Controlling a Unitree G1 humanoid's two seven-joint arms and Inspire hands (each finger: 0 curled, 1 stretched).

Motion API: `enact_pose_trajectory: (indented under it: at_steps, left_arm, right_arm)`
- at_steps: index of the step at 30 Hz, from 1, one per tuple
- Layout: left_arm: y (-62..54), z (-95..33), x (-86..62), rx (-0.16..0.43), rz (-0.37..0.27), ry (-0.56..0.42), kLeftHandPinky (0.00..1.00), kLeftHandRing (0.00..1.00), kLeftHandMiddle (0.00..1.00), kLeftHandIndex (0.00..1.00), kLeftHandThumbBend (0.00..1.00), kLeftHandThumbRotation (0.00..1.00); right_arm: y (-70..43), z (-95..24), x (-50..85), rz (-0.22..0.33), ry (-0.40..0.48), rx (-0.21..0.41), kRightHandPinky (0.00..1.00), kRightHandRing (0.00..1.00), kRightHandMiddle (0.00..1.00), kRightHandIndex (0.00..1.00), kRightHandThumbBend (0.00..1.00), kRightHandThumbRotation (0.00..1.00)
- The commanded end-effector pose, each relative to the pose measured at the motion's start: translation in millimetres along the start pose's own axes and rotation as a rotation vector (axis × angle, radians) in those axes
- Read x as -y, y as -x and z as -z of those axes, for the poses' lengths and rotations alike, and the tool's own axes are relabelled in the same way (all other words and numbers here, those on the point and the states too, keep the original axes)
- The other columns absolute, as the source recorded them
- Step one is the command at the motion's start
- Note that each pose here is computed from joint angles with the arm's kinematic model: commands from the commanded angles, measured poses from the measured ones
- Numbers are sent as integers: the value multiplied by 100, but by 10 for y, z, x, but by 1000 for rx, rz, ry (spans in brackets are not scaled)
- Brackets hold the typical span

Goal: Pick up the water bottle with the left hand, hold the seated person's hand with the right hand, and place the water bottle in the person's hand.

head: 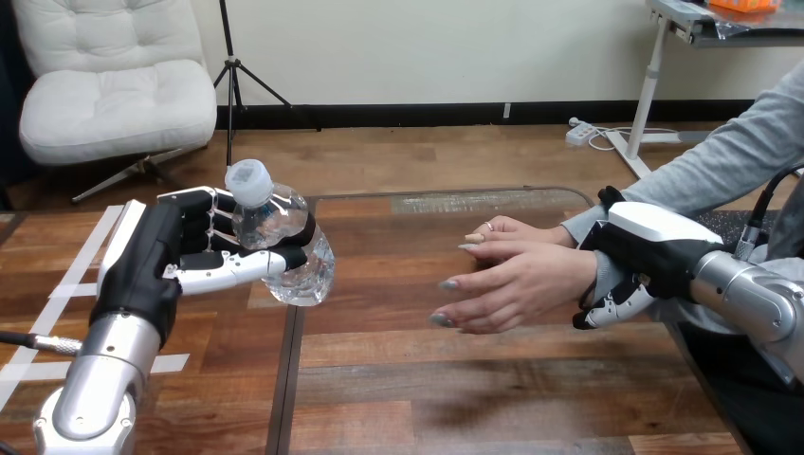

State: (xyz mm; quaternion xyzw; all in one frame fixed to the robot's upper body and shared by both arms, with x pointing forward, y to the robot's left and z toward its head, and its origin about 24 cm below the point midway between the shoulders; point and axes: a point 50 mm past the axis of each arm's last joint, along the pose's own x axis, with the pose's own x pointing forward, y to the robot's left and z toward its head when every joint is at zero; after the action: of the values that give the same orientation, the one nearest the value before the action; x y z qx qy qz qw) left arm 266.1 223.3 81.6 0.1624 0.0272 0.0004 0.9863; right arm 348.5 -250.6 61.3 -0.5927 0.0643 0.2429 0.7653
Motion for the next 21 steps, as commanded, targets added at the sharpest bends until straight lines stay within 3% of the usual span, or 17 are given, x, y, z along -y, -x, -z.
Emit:
enact_pose_trajectory:
  at_steps: [1, 21]
  left_arm:
    - [-96, -303, 35, 128, 3, -1, 29, 36, 41, 42, 67, 0]
    - [-108, -304, 70, 117, 12, 8, 29, 36, 40, 43, 67, 0]
  right_arm:
    - [-171, -402, 309, 113, -17, 151, 11, 15, 20, 22, 54, 0]
    - [-191, -446, 311, 116, -23, 167, 10, 15, 20, 21, 54, 0]
